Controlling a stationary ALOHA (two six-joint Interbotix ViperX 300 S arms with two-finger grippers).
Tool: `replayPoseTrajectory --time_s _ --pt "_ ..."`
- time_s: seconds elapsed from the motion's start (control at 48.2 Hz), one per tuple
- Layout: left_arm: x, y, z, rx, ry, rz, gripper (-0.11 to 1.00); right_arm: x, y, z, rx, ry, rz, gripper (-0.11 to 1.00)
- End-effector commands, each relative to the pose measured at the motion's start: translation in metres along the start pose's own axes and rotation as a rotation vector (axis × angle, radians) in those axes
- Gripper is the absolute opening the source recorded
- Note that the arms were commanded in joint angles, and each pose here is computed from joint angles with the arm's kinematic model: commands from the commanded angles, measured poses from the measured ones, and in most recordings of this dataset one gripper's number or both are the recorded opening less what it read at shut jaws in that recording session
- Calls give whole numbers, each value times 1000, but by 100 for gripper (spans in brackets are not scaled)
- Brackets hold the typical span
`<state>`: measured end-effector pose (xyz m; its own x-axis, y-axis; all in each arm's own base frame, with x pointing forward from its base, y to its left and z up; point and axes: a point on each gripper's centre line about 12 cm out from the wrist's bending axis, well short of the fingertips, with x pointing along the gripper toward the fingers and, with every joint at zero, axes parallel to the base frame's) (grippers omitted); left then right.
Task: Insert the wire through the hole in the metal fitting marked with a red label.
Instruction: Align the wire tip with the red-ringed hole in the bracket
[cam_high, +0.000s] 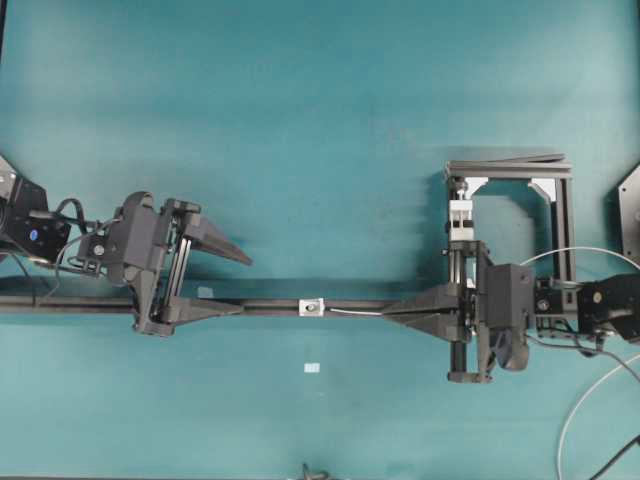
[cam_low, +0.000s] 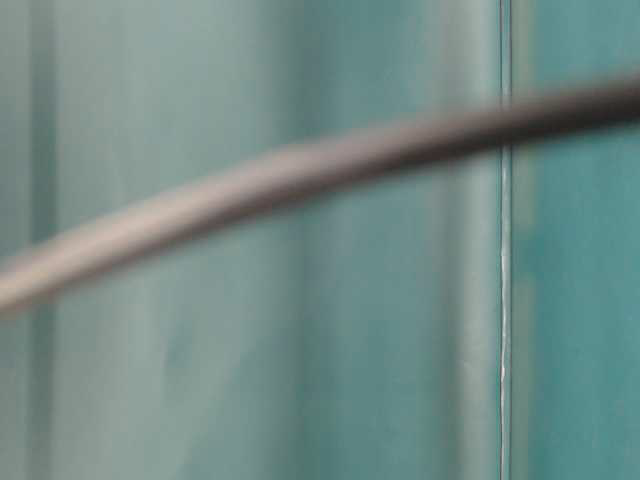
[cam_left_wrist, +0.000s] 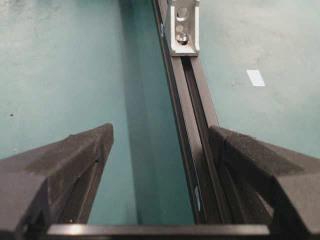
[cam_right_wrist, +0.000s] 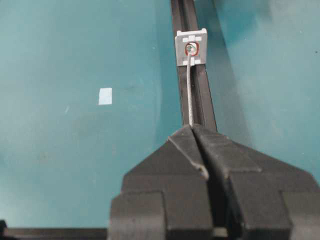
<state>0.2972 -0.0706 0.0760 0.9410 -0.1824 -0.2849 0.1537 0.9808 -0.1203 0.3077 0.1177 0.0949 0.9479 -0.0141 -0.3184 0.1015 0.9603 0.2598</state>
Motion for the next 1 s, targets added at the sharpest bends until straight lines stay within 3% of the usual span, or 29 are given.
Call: replayPoseTrajectory --time_s 0.0,0.975 --pt "1 -3 11 2 -39 -11 86 2 3 7 14 -23 5 0" --pt "2 -3 11 2 -39 -13 86 12 1 7 14 -27 -12 0"
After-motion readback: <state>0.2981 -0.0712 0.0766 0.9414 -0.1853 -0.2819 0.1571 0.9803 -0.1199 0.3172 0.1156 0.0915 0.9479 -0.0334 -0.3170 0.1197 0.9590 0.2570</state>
